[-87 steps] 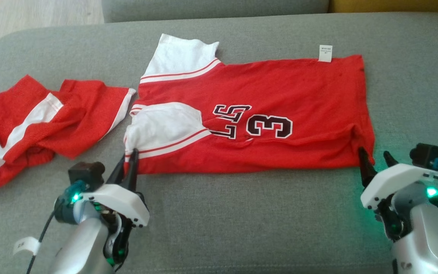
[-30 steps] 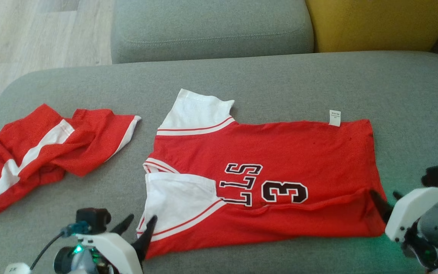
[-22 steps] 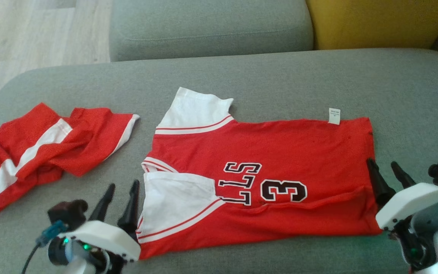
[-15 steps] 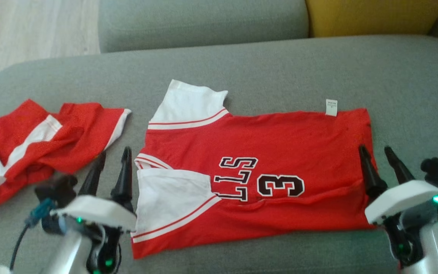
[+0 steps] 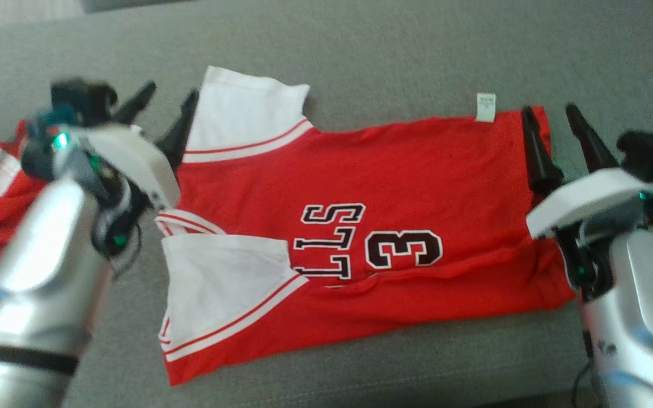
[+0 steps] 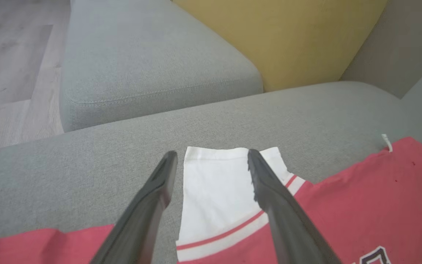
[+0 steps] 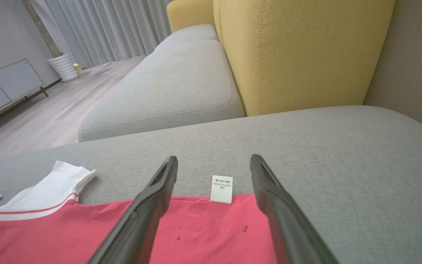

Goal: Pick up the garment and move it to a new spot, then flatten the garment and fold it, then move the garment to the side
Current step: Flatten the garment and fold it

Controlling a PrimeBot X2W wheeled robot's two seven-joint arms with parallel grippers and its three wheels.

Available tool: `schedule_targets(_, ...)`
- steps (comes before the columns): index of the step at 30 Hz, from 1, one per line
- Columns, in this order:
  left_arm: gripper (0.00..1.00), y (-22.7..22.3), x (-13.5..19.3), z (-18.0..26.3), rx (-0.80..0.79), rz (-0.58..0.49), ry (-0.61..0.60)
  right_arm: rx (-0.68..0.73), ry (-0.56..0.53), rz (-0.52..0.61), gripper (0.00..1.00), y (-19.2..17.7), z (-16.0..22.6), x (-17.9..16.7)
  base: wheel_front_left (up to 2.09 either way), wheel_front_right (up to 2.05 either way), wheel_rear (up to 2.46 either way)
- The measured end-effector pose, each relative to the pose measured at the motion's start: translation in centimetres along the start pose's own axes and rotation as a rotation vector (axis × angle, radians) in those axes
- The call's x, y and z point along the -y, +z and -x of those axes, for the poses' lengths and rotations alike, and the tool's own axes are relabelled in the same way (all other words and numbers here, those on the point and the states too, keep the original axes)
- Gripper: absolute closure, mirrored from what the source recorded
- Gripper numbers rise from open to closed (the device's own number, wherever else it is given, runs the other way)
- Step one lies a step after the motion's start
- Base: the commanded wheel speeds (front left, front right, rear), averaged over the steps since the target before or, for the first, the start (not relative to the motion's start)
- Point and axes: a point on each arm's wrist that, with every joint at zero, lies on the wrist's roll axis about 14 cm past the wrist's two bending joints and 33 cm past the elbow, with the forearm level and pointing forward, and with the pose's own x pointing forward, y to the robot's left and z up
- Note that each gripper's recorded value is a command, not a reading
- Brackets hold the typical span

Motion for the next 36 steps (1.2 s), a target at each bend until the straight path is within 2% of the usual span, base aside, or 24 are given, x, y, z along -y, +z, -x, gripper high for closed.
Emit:
schedule_targets(6,0.00,-1.4,-1.6,-4.4,-0.200,-0.018,-0.025,-0.001,0.010,0.065,0.00,0.9,-2.8,0.1,0.00,0.00,0.00)
schedule_targets(8,0.00,-2.1,-1.9,-5.6,-0.267,-0.057,-0.041,-0.001,0.015,0.079,0.00,1.1,-3.6,0.0,0.00,0.00,0.00)
schedule_targets(13,0.00,-4.7,-3.0,-7.4,-0.411,-0.093,-0.051,-0.025,0.005,0.099,0.00,0.5,-4.4,0.7,0.00,0.00,0.00)
schedule_targets(18,0.00,-6.8,-2.9,-8.6,-0.474,-0.100,-0.073,-0.050,-0.023,0.108,0.00,-0.4,-4.3,1.9,0.00,0.00,0.00)
schedule_targets(26,0.00,-7.5,-3.1,-10.3,-0.488,-0.140,-0.081,-0.062,-0.043,0.117,0.00,-0.9,-4.2,2.8,0.00,0.00,0.00)
schedule_targets(35,0.00,-9.0,-2.0,-10.9,-0.537,-0.131,-0.123,-0.069,-0.062,0.120,0.00,-1.2,-4.3,3.6,0.00,0.00,0.00)
schedule_targets(36,0.52,-9.0,-2.0,-10.9,-0.545,-0.124,-0.124,-0.066,-0.062,0.121,0.00,-1.0,-4.5,3.6,0.00,0.00,0.00)
